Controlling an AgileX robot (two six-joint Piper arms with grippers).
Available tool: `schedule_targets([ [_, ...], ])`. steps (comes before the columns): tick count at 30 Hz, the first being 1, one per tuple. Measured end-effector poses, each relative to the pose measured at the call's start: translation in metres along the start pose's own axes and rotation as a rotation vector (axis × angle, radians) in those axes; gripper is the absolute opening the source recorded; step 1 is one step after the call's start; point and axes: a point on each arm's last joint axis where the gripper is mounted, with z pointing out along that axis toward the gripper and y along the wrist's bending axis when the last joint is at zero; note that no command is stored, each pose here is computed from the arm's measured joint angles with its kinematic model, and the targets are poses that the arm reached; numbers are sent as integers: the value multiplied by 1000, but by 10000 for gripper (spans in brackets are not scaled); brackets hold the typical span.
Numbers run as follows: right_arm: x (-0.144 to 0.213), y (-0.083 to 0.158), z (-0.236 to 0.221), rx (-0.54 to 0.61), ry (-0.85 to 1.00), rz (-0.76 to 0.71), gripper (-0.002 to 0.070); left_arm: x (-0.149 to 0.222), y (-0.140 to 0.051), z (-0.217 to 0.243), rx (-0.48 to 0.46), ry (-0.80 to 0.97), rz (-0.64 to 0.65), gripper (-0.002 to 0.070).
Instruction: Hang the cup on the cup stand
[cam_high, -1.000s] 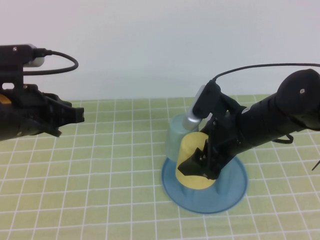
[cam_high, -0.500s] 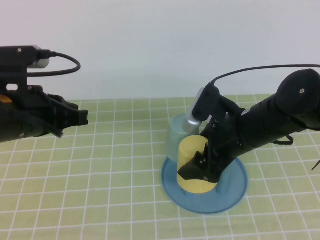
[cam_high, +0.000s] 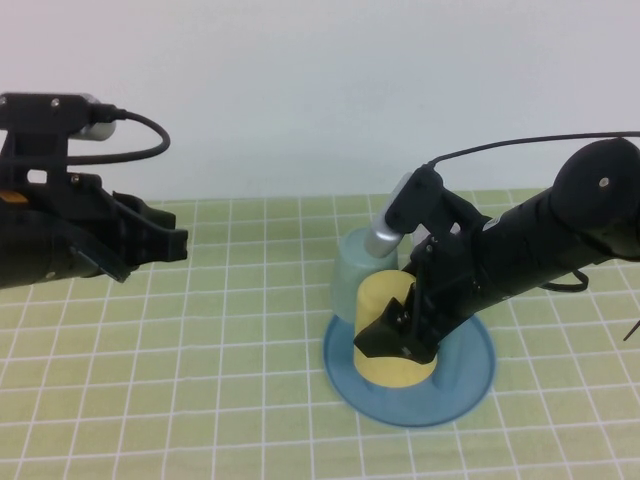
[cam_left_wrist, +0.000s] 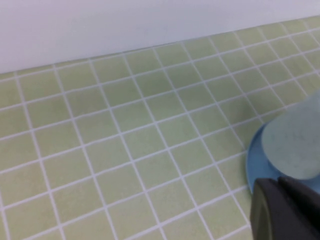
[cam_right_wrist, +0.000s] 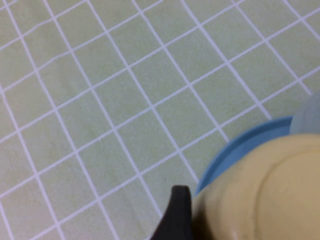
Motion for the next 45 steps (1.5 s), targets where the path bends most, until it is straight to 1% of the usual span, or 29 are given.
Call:
schedule_targets([
  [5, 0, 0, 0, -3, 2, 52, 651, 2, -3, 1, 32, 3, 1, 0],
  [9, 0, 0, 0, -3, 2, 66, 681, 0, -6, 1, 66, -18, -10, 0],
  [12, 1, 1, 0, -11, 6, 68, 689, -1, -7, 0, 83, -28, -8, 0],
  [16, 1, 3, -1, -25, 14, 106, 689, -2, -8, 0, 90, -39, 11, 0],
  [18, -1, 5, -6, -32, 13, 140, 673, -3, -8, 0, 91, -51, 10, 0],
  [20, -2, 9, -13, -36, 17, 161, 630, -4, -9, 0, 98, -64, 10, 0],
  [22, -4, 13, -24, -26, 24, 155, 559, -5, -11, 0, 122, -79, 22, 0],
  [25, -5, 20, -45, 11, 56, 111, 392, -6, -12, 0, 137, -85, 38, 0],
  [29, 0, 26, -71, 79, 140, 76, 120, -6, -13, -3, 140, -94, 34, 0],
  [30, 2, 28, -77, 95, 165, 79, 79, -6, -14, -6, 143, -104, 29, 0],
  [33, 8, 32, -91, 131, 236, 110, 25, -5, -15, -18, 115, -176, 25, 0],
  [36, 14, 37, -103, 149, 296, 135, 8, 1, -14, -35, 68, -255, 15, 0],
  [39, 17, 43, -112, 148, 315, 174, 4, 11, -15, -52, 46, -312, 10, 0],
  [42, 25, 51, -115, 144, 277, 213, 2, 23, -19, -67, 44, -341, 12, 0],
  [45, 33, 61, -112, 117, 165, 272, 1, 33, -21, -78, 45, -363, 21, 0],
])
